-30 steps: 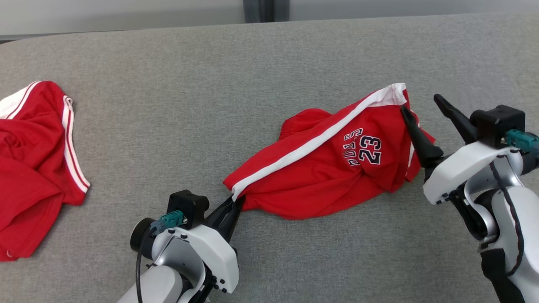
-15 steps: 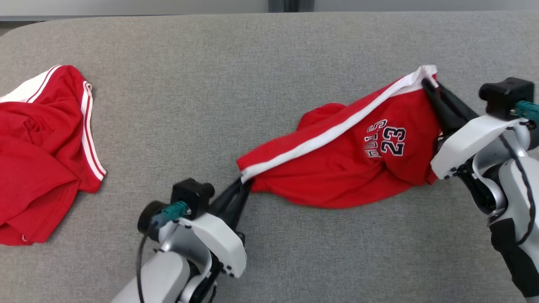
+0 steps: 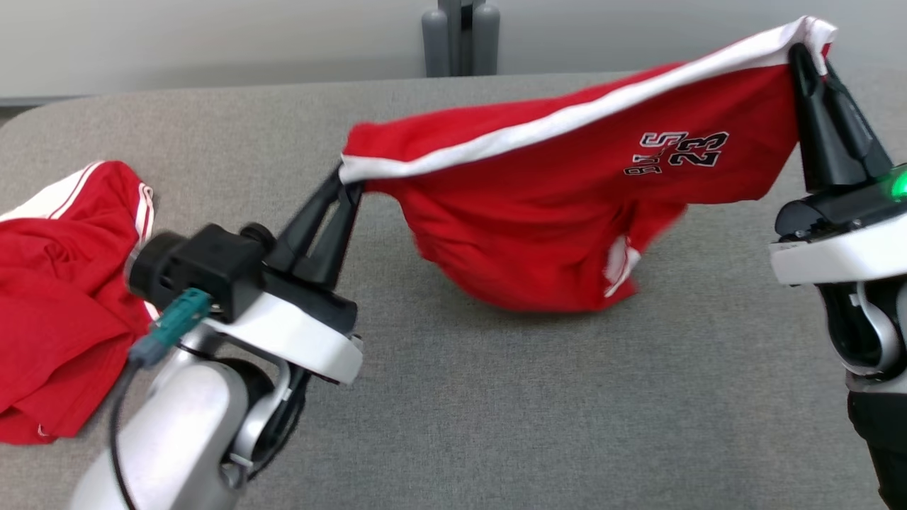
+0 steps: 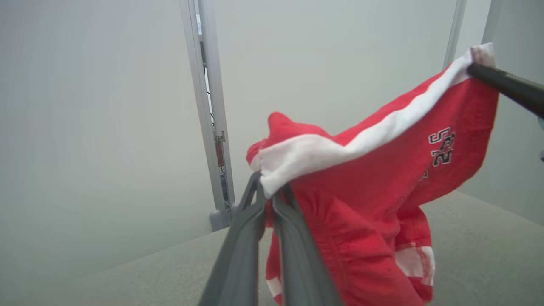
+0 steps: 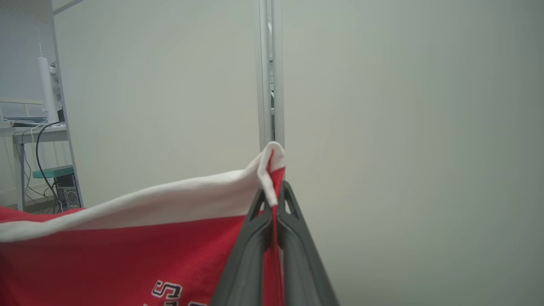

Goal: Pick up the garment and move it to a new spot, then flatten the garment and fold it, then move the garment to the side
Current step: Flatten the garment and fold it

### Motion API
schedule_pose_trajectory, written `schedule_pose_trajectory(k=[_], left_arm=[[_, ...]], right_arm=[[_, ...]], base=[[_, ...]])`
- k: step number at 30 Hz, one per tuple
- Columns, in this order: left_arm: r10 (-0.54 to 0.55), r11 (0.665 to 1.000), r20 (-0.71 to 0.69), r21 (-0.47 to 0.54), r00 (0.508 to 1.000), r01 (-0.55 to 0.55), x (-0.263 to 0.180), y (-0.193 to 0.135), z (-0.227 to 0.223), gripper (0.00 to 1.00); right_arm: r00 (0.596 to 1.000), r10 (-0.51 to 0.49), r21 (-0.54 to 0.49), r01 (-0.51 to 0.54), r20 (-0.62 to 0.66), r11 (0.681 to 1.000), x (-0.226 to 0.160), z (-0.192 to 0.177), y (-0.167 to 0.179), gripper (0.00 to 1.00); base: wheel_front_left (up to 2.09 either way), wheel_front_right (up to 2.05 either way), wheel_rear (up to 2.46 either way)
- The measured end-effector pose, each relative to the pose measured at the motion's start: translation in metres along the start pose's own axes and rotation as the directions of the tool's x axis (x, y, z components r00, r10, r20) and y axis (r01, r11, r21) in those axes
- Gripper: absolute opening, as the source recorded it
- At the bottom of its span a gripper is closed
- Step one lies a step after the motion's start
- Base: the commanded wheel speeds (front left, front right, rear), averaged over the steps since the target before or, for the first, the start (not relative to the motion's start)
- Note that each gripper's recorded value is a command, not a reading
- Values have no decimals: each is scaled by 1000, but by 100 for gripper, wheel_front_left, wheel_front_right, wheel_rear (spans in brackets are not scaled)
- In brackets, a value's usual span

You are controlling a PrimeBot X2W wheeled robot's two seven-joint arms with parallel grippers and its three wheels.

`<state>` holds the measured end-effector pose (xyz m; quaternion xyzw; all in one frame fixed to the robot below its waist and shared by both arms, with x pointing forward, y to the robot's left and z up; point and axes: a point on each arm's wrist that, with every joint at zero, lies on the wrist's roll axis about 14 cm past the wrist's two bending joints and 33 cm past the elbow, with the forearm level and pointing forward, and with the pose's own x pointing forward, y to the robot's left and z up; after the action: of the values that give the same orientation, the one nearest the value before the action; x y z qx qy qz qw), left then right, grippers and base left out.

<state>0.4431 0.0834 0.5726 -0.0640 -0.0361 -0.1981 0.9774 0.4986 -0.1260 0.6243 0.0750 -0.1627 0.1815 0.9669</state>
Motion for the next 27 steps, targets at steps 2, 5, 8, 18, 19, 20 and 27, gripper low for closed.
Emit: schedule_pose_trajectory(k=[2,5,8,18,19,20,27], left_arm=[[-5,999,77,46,997,1,1,0,29,0],[-16,995,193,101,981,-4,-2,-3,73,0],[-31,991,286,136,958,-9,-8,-8,110,0],[-80,984,364,178,928,15,-19,-27,148,0],[-80,984,357,176,931,17,-18,-27,147,0],[-77,985,347,170,935,18,-17,-26,145,0],[-77,990,288,134,955,40,13,-14,129,0]], right_arm=[[998,-2,-15,3,57,1000,-4,23,2,0],[992,-7,-26,10,127,1000,-13,54,6,0],[986,-16,-35,22,169,999,-24,76,9,0],[985,-52,-51,61,164,997,-49,95,10,0],[986,-54,-52,63,156,997,-49,95,10,0],[987,-56,-52,64,149,997,-49,93,9,0],[996,-65,-23,67,60,998,-24,69,-3,0]], base=[[0,0,0],[0,0,0],[0,0,0],[0,0,0],[0,0,0],[0,0,0],[0,0,0]])
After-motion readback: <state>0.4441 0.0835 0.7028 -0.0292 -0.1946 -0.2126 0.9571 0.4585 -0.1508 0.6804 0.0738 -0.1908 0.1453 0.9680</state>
